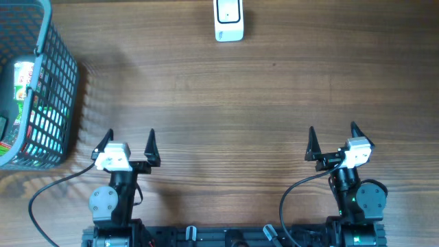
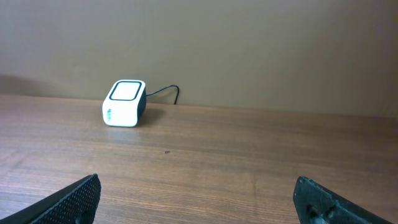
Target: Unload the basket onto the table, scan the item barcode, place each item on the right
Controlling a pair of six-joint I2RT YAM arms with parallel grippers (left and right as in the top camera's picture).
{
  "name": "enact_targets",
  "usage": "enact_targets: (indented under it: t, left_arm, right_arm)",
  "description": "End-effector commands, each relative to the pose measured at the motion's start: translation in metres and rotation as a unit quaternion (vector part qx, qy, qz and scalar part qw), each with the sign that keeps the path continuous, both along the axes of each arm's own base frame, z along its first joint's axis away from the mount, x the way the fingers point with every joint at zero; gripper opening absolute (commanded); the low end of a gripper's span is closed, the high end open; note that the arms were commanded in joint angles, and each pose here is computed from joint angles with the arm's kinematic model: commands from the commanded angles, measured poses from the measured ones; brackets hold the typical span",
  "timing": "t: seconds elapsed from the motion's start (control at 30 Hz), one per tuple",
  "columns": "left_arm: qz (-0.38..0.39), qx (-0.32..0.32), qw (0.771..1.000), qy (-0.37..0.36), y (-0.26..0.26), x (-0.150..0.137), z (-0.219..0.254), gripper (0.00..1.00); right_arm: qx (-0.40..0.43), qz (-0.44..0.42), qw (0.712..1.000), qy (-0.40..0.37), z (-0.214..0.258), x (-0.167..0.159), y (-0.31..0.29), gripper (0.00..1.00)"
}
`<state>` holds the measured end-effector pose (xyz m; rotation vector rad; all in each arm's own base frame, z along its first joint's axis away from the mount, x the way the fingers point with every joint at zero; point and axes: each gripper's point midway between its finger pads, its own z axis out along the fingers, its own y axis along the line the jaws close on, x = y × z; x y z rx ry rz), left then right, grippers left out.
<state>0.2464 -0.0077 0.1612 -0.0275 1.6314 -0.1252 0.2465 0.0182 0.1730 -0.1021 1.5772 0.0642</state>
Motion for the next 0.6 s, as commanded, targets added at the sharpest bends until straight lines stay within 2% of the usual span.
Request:
enact_targets:
  t: [0.0, 0.13, 0.27, 0.33, 0.37, 0.47, 0.57]
  left_arm:
    - [-0.042, -0.008, 0.999, 0.000, -0.015, -0.002, 0.000, 1.00]
    - [-0.107, -0.005, 0.993, -0.041, -0.037, -0.006, 0.020, 1.00]
    - [-0.119, 0.001, 0.989, -0.082, -0.041, -0.009, 0.039, 1.00]
    - [-0.152, 0.005, 0.982, -0.108, -0.051, -0.014, 0.052, 1.00]
    - [-0.165, 0.000, 0.980, -0.115, -0.056, -0.017, 0.057, 1.00]
    - [-0.167, -0.069, 0.978, -0.103, -0.055, -0.020, 0.071, 1.00]
    - [-0.166, -0.080, 0.978, -0.102, -0.055, -0.027, 0.092, 1.00]
  right_arm:
    - [0.000, -0.002, 1.000, -0.006, 0.003, 0.000, -0.001, 1.00]
    - [0.000, -0.002, 1.000, -0.006, 0.003, 0.000, -0.001, 1.00]
    - [0.000, -0.002, 1.000, -0.006, 0.003, 0.000, -0.001, 1.00]
    - [0.000, -0.002, 1.000, -0.006, 0.003, 0.000, -0.001, 1.00]
    - [0.000, -0.002, 1.000, -0.006, 0.003, 0.000, -0.001, 1.00]
    - [0.000, -0.002, 1.000, -0.006, 0.003, 0.000, -0.001, 1.00]
    - [0.000, -0.002, 1.000, -0.006, 0.003, 0.000, -0.001, 0.99]
